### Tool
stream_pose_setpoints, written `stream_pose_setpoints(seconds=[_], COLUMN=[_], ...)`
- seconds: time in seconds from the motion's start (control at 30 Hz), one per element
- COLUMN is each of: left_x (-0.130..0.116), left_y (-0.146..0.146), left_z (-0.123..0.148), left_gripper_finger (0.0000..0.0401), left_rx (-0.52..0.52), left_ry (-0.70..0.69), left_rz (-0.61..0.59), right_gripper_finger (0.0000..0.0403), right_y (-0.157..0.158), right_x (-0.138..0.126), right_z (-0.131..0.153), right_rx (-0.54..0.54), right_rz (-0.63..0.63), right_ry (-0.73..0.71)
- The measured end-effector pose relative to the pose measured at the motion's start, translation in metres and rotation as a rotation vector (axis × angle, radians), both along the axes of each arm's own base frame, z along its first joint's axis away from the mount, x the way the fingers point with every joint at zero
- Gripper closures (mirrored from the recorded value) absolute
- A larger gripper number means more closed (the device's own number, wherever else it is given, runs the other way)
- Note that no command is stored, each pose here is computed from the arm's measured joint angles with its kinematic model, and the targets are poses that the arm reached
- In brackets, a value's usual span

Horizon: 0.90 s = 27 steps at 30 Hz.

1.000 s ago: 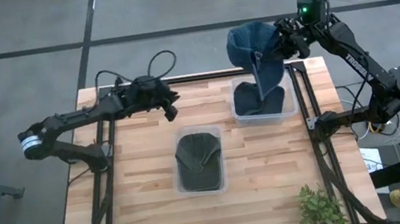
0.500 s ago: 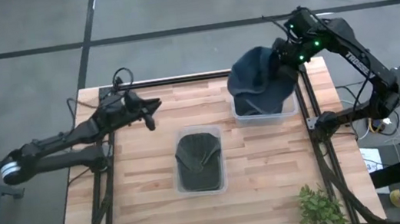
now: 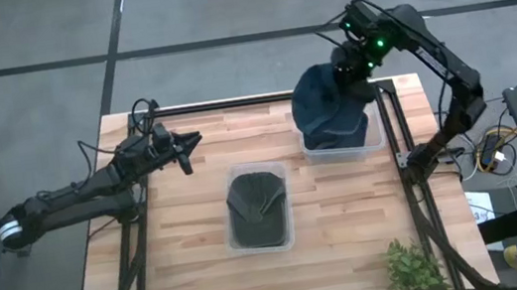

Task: Pick & Place hat
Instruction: Put the blue cap into the top transparent bin

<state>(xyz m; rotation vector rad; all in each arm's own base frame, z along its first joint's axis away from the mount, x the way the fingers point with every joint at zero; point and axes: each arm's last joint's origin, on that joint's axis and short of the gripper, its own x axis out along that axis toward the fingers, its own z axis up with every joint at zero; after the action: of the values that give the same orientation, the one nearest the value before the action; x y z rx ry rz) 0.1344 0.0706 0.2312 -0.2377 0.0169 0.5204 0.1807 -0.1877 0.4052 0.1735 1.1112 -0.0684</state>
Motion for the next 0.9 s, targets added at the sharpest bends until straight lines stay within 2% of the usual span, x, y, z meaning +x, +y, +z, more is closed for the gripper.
stream_pose_setpoints(seconds=[0.3,0.67,0.9], left_x=[0.000,0.000,0.000], left_y=[0.000,0.000,0.000], left_z=[0.000,-0.001,0.000], left_gripper_finger=[0.0337,0.0337,0.0337], left_rx=[-0.001,0.009,0.010], left_ry=[0.002,0.013,0.012], left_rz=[0.000,-0.001,0.000], right_gripper_finger=[0.0394,0.0394,0.0394], right_y=[-0.020,-0.004,-0.005], right_x=[0.015,-0.001,0.001], right_z=[-0.019,-0.051,-0.076], right_rx=[-0.020,0.026,0.093], right_rz=[0.076,0.142,0.167], right_ry=[0.079,0.195,0.257])
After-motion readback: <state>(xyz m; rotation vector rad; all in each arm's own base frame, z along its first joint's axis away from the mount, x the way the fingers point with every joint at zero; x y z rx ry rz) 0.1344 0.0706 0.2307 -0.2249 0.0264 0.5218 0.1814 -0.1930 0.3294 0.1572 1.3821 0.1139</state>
